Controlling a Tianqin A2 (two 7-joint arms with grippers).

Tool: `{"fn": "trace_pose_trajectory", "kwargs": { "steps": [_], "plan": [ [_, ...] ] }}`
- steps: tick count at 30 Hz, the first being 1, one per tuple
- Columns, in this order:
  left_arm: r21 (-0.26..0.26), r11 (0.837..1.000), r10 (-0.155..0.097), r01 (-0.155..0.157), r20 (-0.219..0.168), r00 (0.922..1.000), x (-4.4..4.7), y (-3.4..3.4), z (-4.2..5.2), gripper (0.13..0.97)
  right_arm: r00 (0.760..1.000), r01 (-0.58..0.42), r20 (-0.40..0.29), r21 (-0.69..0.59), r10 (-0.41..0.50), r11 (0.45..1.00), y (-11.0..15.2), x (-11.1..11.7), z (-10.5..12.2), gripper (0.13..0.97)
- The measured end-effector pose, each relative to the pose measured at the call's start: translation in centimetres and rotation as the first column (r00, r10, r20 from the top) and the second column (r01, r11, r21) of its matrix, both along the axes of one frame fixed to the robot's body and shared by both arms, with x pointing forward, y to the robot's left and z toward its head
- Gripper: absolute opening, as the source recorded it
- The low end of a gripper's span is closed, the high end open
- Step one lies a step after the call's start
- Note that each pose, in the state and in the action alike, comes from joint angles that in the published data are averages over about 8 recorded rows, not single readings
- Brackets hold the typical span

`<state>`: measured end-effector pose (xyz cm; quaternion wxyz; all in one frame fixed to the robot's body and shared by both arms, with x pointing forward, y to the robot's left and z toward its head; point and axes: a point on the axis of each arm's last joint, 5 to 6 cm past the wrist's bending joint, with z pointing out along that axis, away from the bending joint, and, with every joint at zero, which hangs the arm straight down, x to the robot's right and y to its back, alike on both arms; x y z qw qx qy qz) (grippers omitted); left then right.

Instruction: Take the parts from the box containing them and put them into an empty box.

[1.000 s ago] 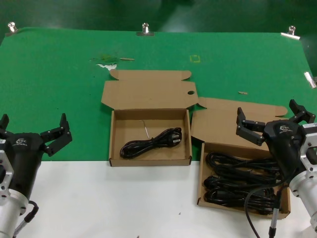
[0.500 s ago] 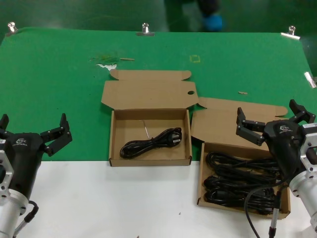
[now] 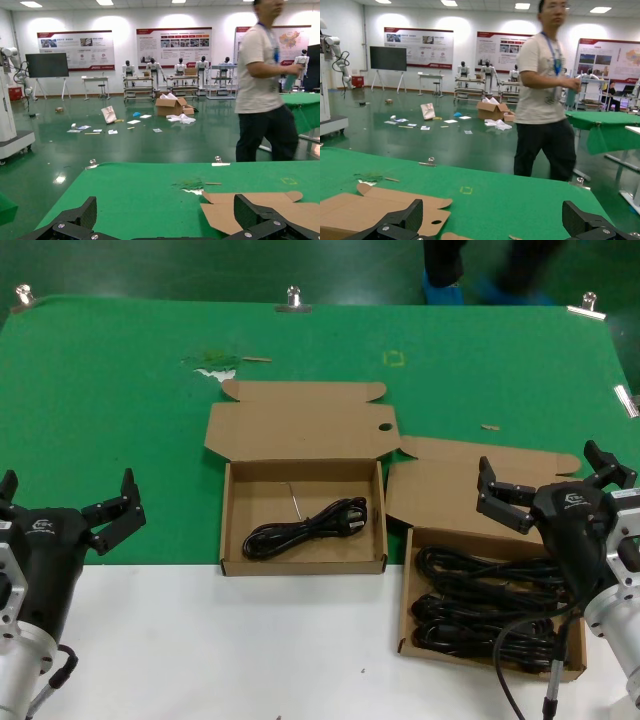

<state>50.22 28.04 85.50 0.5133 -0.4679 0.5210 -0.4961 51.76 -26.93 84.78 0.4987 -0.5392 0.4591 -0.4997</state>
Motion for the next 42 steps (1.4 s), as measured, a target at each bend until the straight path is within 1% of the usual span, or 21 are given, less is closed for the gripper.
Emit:
{"fn": "trace_pose_trajectory", "kwargs": {
  "steps": [42],
  "plan": [
    [0.0, 1.0, 0.0, 0.0, 0.0, 1.0, 0.0, 0.0, 0.0, 0.966, 1.0, 0.0, 0.0, 0.0, 0.0, 1.0, 0.0, 0.0, 0.0, 0.966]
  ]
}}
